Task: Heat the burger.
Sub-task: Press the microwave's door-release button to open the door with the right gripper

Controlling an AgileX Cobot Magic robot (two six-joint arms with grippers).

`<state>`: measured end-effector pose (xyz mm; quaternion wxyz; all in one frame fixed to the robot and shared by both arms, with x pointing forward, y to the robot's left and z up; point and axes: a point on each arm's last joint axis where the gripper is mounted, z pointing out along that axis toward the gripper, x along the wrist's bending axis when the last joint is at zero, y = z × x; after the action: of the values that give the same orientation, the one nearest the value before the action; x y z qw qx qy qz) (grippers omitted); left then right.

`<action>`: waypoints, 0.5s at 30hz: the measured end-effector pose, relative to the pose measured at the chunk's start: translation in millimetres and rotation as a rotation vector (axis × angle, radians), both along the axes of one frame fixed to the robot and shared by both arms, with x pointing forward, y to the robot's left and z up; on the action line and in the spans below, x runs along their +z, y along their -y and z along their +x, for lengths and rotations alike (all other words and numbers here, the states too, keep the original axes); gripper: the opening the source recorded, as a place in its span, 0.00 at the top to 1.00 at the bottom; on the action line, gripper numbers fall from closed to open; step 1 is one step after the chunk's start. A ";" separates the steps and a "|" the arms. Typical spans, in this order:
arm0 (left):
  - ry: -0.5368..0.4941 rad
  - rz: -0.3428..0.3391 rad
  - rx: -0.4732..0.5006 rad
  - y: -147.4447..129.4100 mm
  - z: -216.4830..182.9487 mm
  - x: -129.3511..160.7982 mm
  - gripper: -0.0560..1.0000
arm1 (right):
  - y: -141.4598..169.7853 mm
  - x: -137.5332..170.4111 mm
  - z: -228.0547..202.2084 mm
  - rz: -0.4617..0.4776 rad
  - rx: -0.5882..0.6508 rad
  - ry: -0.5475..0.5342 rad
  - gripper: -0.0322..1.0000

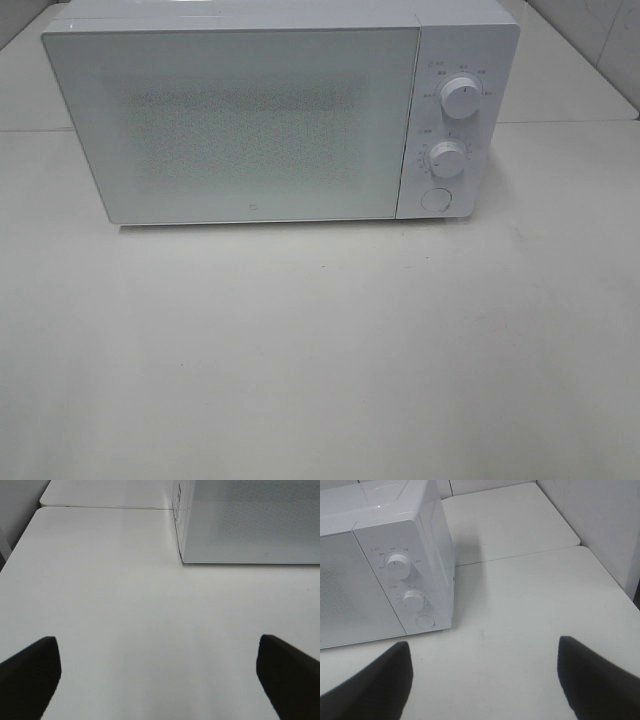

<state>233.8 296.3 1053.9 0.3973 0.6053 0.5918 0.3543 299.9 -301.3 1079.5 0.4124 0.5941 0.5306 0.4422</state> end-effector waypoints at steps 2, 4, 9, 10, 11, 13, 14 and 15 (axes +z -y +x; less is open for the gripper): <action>0.000 0.000 0.000 0.0 0.0 0.0 0.01 | -0.5 -0.1 8.1 -0.001 0.003 -0.009 0.23; 0.000 0.000 0.000 0.0 0.0 0.0 0.01 | -1.1 0.3 16.8 -0.002 0.007 -0.010 0.23; 0.000 0.000 0.000 0.0 0.0 0.0 0.01 | -2.9 -5.2 46.6 -0.005 0.017 -0.064 0.31; 0.000 0.000 0.000 0.0 0.0 0.0 0.01 | -2.9 -5.2 46.6 -0.005 0.017 -0.064 0.31; 0.000 0.000 0.000 0.0 0.0 0.0 0.01 | -3.5 -7.7 56.2 -0.005 0.020 -0.077 0.37; 0.000 0.000 0.000 0.0 0.0 0.0 0.01 | -3.8 -9.5 61.4 -0.005 0.022 -0.087 0.40; 0.000 0.000 0.000 0.0 0.0 0.0 0.01 | -4.5 -13.6 71.7 -0.003 0.024 -0.108 0.48; 0.000 0.000 0.000 0.0 0.0 0.0 0.01 | -4.5 -13.6 71.7 -0.003 0.024 -0.108 0.48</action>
<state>233.8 296.3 1053.9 0.3973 0.6053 0.5918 0.3543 371.6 -296.9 1065.9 0.3787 0.6099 0.5600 0.4136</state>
